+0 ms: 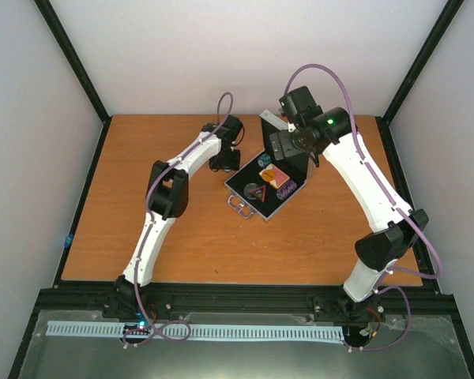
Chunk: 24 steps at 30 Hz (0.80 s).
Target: Pack up texas hold em set
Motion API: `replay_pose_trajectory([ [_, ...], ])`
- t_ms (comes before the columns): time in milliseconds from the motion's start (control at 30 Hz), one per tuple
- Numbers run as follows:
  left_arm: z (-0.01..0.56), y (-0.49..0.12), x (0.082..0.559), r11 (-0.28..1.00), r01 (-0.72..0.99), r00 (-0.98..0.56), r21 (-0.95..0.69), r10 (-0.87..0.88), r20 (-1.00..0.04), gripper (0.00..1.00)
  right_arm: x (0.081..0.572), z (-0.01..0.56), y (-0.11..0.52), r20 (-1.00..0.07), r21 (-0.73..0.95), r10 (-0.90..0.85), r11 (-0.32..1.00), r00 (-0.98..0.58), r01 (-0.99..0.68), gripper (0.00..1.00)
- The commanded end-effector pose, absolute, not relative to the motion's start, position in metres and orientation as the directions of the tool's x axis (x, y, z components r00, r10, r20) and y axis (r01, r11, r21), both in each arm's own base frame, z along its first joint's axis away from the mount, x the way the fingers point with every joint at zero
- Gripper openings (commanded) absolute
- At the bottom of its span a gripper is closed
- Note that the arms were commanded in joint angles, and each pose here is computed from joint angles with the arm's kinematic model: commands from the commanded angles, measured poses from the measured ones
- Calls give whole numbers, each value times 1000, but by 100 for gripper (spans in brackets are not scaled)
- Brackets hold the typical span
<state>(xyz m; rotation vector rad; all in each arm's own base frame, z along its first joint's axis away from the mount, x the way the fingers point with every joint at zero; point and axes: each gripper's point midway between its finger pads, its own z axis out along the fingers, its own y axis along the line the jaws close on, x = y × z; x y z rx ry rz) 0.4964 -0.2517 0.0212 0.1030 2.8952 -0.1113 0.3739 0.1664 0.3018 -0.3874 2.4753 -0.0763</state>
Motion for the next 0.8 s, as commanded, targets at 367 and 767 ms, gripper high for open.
replay_pose_trajectory([
  [367,-7,-221,471,990,118,-975,83,131,-178,49,372,303,162,-591,-132,-280,959,-756,-252,100],
  [767,26,-244,502,992,124,-956,12,122,-267,67,372,303,161,-591,-138,-286,957,-754,-254,100],
])
